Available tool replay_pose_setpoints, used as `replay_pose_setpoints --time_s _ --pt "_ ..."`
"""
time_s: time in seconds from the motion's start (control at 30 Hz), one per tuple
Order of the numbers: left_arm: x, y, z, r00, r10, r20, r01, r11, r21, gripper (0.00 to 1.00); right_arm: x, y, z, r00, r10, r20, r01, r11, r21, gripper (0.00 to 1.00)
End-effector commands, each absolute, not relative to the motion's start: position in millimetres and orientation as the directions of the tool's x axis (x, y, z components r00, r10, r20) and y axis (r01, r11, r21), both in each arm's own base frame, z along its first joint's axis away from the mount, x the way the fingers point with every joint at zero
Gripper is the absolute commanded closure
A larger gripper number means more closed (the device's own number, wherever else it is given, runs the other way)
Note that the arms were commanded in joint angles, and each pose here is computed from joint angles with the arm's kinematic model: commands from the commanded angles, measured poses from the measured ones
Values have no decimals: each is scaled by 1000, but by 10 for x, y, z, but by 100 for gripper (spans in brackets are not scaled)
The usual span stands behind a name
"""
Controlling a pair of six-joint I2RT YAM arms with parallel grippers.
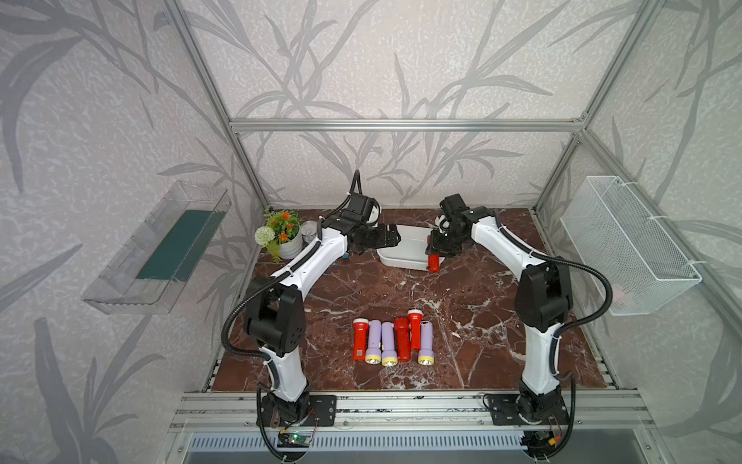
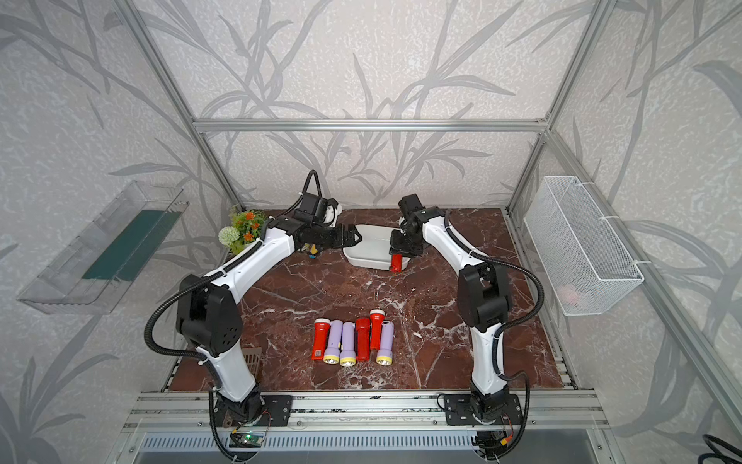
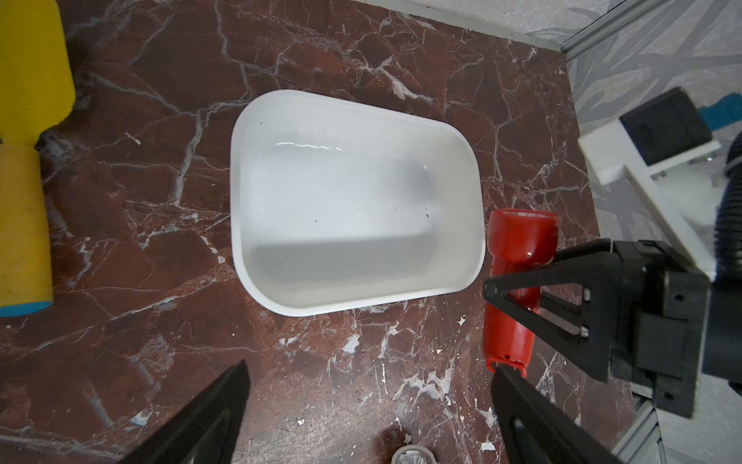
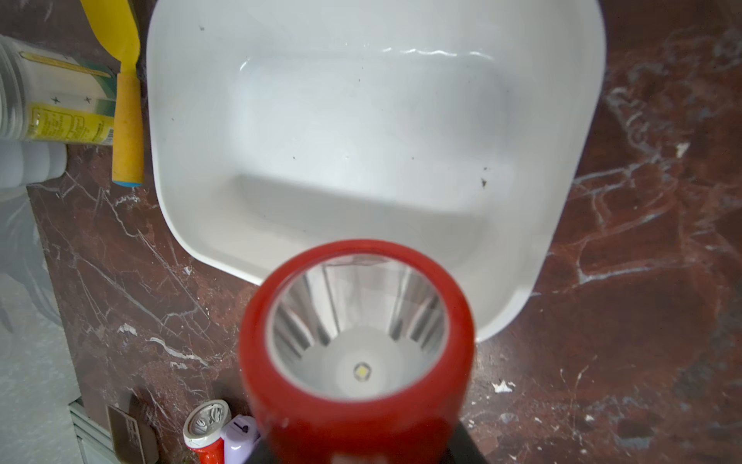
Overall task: Put the flashlights into the storage boxes
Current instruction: Place the flashlight at the storage box.
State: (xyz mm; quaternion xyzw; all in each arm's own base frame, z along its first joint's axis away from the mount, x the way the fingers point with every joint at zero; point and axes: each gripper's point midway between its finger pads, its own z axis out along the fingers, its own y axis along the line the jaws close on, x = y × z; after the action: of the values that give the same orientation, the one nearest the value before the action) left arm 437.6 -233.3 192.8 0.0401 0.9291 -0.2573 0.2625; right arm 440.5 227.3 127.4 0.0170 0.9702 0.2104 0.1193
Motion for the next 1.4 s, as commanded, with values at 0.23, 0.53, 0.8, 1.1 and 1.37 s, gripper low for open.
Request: replay_pose_setpoints --time_s 0.23,0.53,0.8,1.1,1.37 --pt "4451 -2412 1960 -863 -62 -502 219 849 -482 3 4823 2410 1214 -964 127 -235 -15 853 522 73" --pt "4470 -2420 1938 -865 -52 -498 223 850 -477 3 5021 2450 1113 -963 149 -226 1 837 548 73" --pt "4491 -2420 1929 -867 -47 -496 226 850 -477 3 5111 2424 877 -972 151 -180 29 839 544 73" --pt "4511 -2363 1864 -873 -50 -485 213 856 -472 3 5096 2414 654 -980 142 -141 47 850 525 72" --pt "4509 -2370 1811 -882 -53 -469 207 850 -485 4 5062 2387 535 -983 137 -121 57 858 510 71"
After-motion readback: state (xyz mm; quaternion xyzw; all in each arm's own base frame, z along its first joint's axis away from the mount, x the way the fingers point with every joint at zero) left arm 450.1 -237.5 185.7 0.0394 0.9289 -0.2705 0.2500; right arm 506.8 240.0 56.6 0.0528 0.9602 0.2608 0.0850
